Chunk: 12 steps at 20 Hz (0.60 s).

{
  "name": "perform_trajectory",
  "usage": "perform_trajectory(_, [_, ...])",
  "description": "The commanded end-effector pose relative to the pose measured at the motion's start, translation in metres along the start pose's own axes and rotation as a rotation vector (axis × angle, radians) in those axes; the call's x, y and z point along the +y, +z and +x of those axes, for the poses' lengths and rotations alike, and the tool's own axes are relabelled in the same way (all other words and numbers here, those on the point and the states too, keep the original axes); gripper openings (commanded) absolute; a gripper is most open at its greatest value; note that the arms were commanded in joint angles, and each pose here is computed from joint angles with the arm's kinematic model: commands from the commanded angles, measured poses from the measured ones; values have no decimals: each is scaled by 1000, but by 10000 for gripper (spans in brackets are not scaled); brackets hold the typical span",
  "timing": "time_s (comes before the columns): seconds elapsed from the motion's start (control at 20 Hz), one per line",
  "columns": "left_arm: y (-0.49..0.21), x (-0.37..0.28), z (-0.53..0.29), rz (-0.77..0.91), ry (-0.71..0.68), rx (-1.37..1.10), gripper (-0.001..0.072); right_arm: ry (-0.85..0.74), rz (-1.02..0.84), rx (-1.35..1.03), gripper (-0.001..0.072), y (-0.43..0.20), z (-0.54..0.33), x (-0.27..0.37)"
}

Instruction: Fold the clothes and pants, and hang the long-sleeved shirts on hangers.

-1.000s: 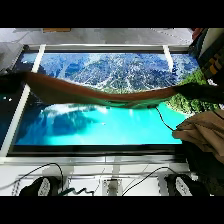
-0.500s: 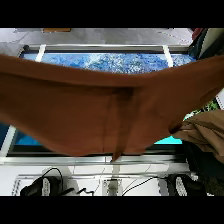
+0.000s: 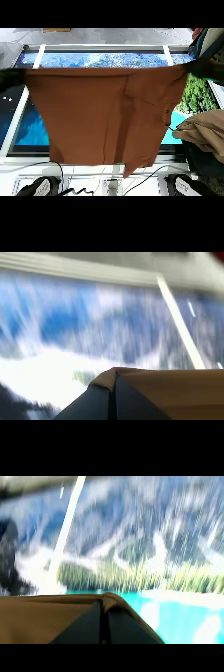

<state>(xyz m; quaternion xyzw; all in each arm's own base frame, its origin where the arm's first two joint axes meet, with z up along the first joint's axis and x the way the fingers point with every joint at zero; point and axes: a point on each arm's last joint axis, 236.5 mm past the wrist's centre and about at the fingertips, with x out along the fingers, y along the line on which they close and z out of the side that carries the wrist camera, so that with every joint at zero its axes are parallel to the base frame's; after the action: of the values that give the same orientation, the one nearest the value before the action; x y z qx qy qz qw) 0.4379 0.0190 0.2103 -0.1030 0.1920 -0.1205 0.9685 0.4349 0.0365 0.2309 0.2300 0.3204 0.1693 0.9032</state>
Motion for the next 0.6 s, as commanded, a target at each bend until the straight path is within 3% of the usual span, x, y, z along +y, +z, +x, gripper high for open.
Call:
perform_trajectory(0.0, [-101,23,97,-99,-36,239,19,-15,153,180,14,-47,114,-61])
perform_trajectory(0.35, [-156,50,148,-133,51,295,20,-106,214,215,13,-81,185,-120])
perform_trajectory(0.55, [-177,50,129,-90,-1,409,18,-190,100,471,13,-138,162,-139])
